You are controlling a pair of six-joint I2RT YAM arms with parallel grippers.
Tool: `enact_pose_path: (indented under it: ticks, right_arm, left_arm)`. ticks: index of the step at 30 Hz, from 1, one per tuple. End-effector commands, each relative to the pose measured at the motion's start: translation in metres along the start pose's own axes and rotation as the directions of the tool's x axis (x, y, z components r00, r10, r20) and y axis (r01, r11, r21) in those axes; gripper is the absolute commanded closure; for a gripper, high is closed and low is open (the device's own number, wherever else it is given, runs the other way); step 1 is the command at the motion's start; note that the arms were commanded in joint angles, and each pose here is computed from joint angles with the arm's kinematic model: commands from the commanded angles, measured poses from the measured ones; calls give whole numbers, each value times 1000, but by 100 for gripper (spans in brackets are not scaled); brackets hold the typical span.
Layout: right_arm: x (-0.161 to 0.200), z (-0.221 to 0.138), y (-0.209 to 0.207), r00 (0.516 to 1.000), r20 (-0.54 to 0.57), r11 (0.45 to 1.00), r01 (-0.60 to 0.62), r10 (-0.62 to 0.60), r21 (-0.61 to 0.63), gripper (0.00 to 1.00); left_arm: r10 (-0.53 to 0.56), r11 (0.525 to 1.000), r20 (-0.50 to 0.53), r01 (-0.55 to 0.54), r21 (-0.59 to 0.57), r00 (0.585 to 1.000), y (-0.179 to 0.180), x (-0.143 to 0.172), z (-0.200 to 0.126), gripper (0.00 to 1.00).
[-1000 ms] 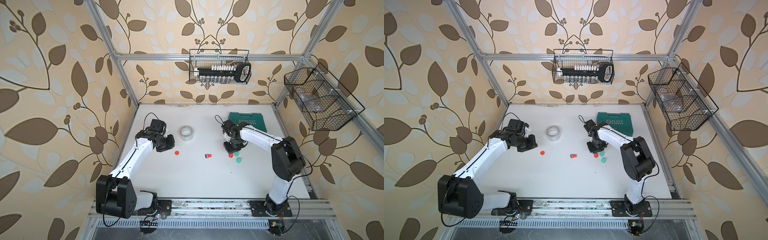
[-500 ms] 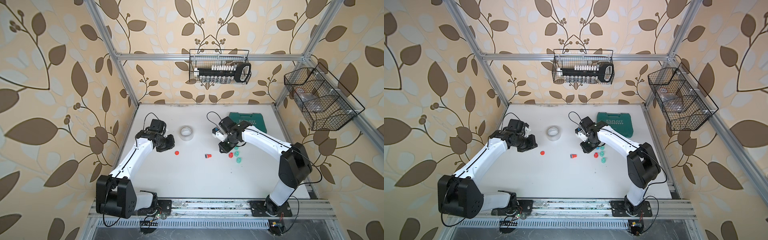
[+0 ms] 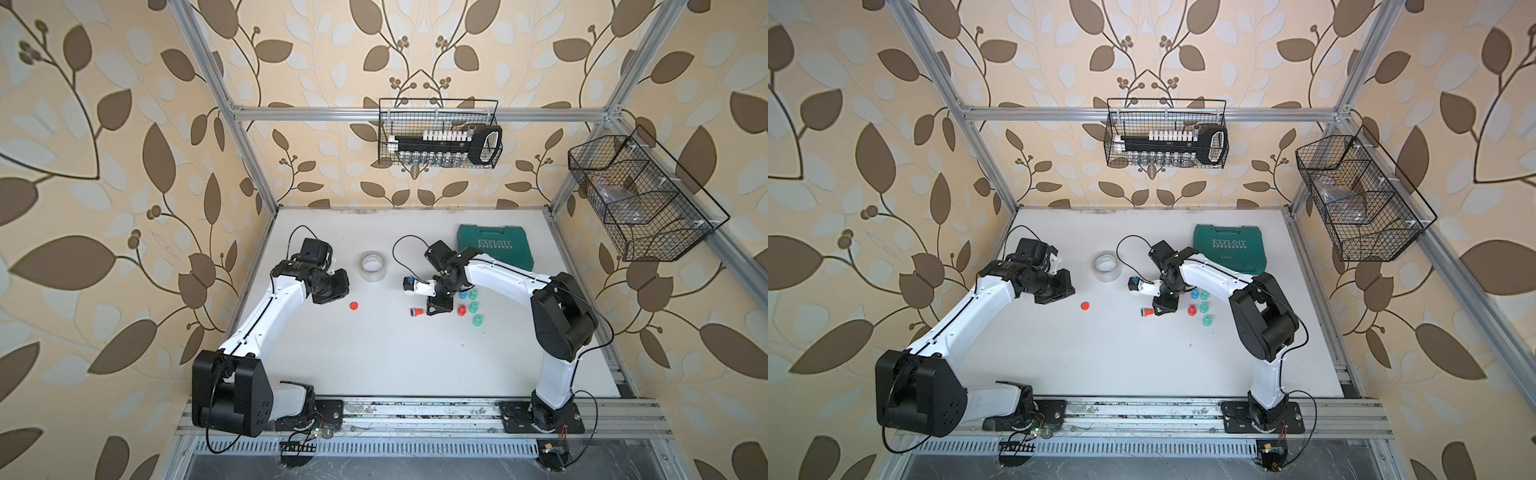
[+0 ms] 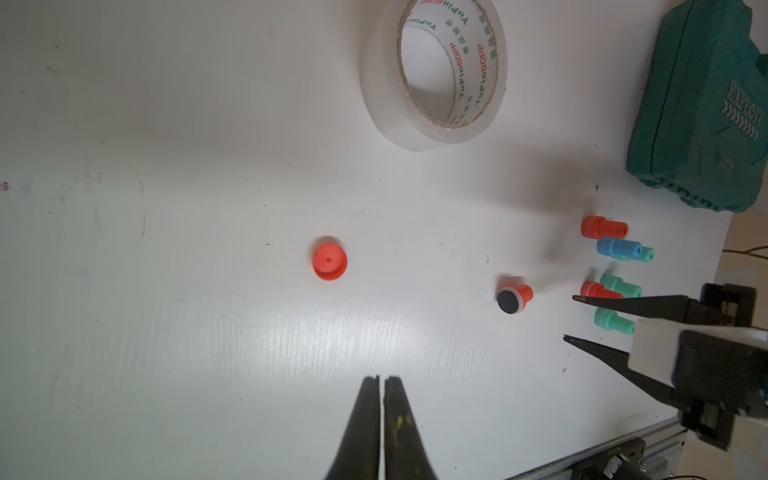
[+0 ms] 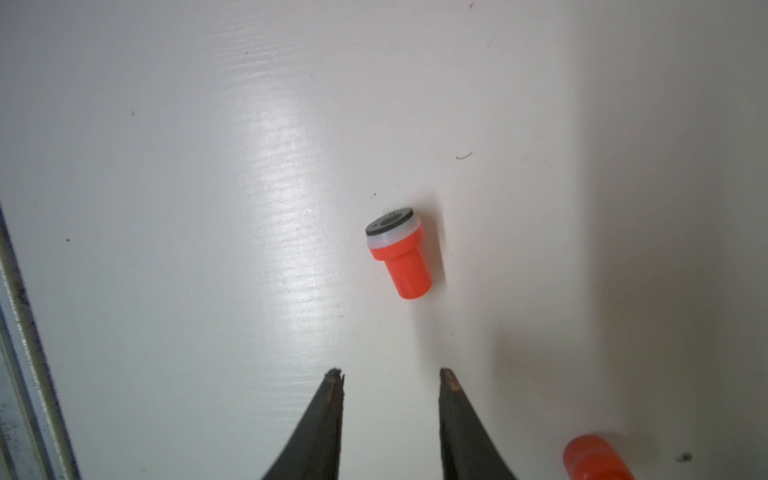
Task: Close the stamp cap
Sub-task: Pick up the stamp from the center of the board.
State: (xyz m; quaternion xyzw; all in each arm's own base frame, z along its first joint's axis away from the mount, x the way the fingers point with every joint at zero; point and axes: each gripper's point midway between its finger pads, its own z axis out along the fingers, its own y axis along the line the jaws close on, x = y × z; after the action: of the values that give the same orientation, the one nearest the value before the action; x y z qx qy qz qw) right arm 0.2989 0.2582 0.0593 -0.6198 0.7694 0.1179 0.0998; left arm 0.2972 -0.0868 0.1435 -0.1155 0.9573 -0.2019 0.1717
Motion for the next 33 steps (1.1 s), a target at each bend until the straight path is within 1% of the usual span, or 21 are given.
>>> enact_pose_path:
  ticks: [1, 6, 9, 14, 23, 30, 33]
  right_arm:
    - [-14, 3, -13, 990, 22, 989, 139, -140, 49, 65]
    - [-21, 14, -18, 979, 33, 978, 200, -202, 62, 65]
    - [-21, 23, -19, 972, 11, 970, 233, -235, 65, 65]
    - [-24, 33, -16, 967, 19, 966, 254, -255, 40, 66]
    - [-17, 50, -5, 968, 7, 967, 251, -251, -33, 72]
    - [-15, 56, -4, 971, 4, 970, 240, -240, -44, 73]
    - [-15, 58, -3, 972, 5, 971, 235, -235, -46, 76]
  left_arm:
    - [8, 1000, 0, -8, 7, 1000, 1, 0, -2, 92]
    - [8, 1000, -2, -8, 7, 1000, 1, -1, -2, 92]
    - [8, 1000, -5, -8, 7, 1000, 1, 0, -1, 92]
    - [6, 1000, -9, -6, 5, 1000, 1, 0, 0, 92]
    - [5, 1000, -12, -5, 4, 1000, 2, 1, 1, 92]
    - [3, 1000, -12, -3, 4, 1000, 2, 1, 1, 92]
    - [6, 1000, -10, -6, 6, 1000, 1, 1, 0, 92]
